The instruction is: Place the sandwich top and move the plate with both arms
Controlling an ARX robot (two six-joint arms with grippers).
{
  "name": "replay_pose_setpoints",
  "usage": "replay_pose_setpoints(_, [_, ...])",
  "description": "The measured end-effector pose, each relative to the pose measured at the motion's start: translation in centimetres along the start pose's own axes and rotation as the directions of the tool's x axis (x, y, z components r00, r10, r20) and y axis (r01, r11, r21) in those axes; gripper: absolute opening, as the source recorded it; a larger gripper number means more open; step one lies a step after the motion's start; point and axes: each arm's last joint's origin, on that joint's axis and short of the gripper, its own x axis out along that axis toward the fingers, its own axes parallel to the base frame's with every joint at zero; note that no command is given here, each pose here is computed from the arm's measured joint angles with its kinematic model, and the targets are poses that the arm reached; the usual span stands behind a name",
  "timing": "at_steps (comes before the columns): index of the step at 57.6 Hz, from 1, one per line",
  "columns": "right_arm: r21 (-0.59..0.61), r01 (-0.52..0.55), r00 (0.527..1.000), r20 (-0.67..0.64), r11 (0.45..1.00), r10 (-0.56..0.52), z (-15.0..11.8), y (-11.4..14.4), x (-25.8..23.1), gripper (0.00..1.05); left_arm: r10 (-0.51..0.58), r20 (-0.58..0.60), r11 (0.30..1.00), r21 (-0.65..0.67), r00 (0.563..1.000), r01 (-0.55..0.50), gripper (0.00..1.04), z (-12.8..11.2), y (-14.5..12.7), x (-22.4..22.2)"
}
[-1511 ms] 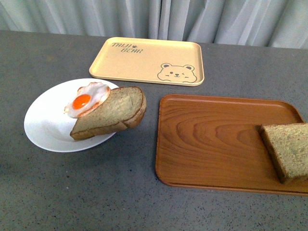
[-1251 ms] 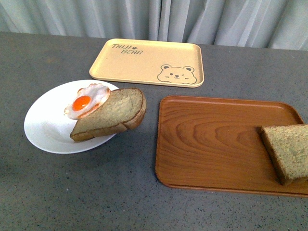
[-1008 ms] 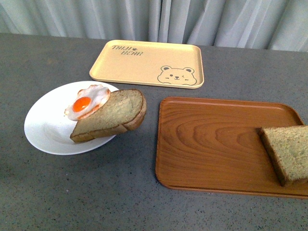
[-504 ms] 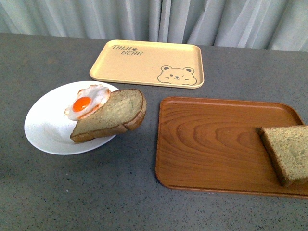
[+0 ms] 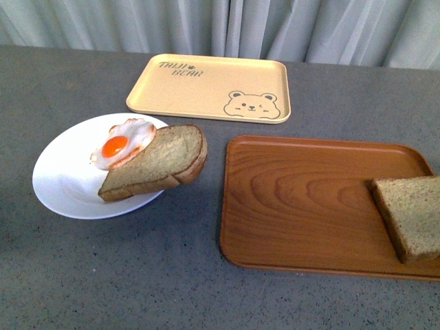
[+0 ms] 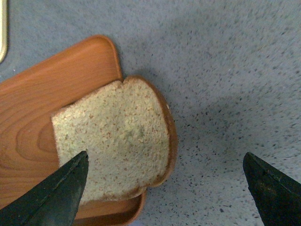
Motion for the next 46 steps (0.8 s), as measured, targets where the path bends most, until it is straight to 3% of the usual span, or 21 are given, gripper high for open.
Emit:
replay_pose_setpoints(39, [0.084,-0.022,0.988,-0.150,0.996,0.035,-1.0,0.4,5.1,0.96,0.000,0.000,1.000,0.000,1.000,0.000,0.96,0.0,0.0,0.0])
replay_pose_setpoints(46, [0.088,-0.023,0.987,-0.154,0.996,0.036,-1.0,0.5,5.6,0.80,0.000,0.000,1.000,0.000,1.000,0.000,0.96,0.0,0.0,0.0])
